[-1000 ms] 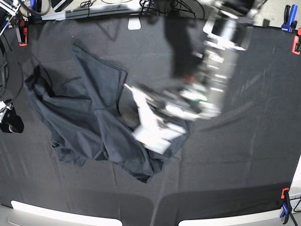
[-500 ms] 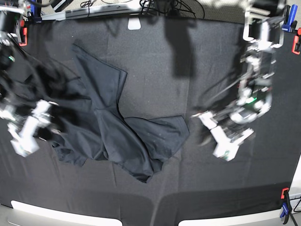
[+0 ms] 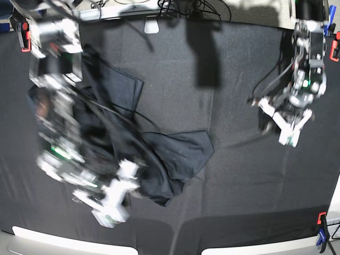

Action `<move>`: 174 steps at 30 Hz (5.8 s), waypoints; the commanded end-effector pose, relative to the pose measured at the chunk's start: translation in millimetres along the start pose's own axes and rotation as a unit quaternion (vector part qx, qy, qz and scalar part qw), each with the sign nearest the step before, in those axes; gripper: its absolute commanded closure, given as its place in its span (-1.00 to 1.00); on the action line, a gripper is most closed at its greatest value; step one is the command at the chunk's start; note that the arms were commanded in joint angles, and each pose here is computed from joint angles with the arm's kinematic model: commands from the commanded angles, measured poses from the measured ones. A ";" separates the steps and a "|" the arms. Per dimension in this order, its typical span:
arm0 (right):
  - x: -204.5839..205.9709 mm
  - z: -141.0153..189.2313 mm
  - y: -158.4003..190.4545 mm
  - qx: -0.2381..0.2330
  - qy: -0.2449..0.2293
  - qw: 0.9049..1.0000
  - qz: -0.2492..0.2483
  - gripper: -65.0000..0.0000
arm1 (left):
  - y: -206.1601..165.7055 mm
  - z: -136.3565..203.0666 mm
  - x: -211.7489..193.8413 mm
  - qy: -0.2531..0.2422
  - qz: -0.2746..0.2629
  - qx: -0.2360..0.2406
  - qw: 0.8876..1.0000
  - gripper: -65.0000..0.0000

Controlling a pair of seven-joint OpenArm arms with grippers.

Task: Layout the t-shirt on the table in an organized manner, then fold the t-shirt properly
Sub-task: 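Grasp a shirt edge with the left gripper and pull it toward the right gripper, then regrasp the shirt with both grippers at opposite edges, then hold the shirt with both grippers and adjust the left gripper's grip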

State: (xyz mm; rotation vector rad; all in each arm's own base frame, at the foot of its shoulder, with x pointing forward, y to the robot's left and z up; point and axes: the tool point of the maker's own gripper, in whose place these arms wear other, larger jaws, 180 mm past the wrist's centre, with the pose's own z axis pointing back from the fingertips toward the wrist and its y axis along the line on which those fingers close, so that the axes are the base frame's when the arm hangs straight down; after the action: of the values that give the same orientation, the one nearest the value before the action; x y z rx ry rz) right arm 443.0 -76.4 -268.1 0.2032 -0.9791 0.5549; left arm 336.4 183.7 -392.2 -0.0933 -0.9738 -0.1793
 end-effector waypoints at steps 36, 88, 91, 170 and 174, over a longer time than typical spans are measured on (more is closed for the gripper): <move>-10.9 -124.6 13.6 -0.046 0.155 0.984 -0.079 0.62 | 2.5 7.2 -3.8 -0.007 0.000 0.003 1.000 0.23; -33.8 30.3 358.8 0.390 0.071 0.904 0.163 0.23 | 144.7 69.8 23.8 -0.058 0.047 0.134 0.988 0.23; -23.7 28.2 347.3 0.364 0.057 0.913 0.177 0.23 | 134.6 70.0 28.7 -0.059 0.030 0.112 0.992 0.23; -151.7 79.3 -39.1 -0.094 0.170 0.977 -0.090 0.23 | -167.2 14.5 74.8 -0.105 -0.203 -0.065 0.971 0.93; -152.0 79.3 -39.0 -0.094 0.170 0.977 -0.090 0.23 | -167.6 14.6 74.6 -0.105 -0.202 -0.066 0.972 0.77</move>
State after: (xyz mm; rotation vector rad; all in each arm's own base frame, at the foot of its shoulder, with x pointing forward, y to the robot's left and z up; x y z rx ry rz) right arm 329.9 -192.6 -361.6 0.0333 -0.6131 0.3085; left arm 325.1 12.7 -338.7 -0.0391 -1.1261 -0.6344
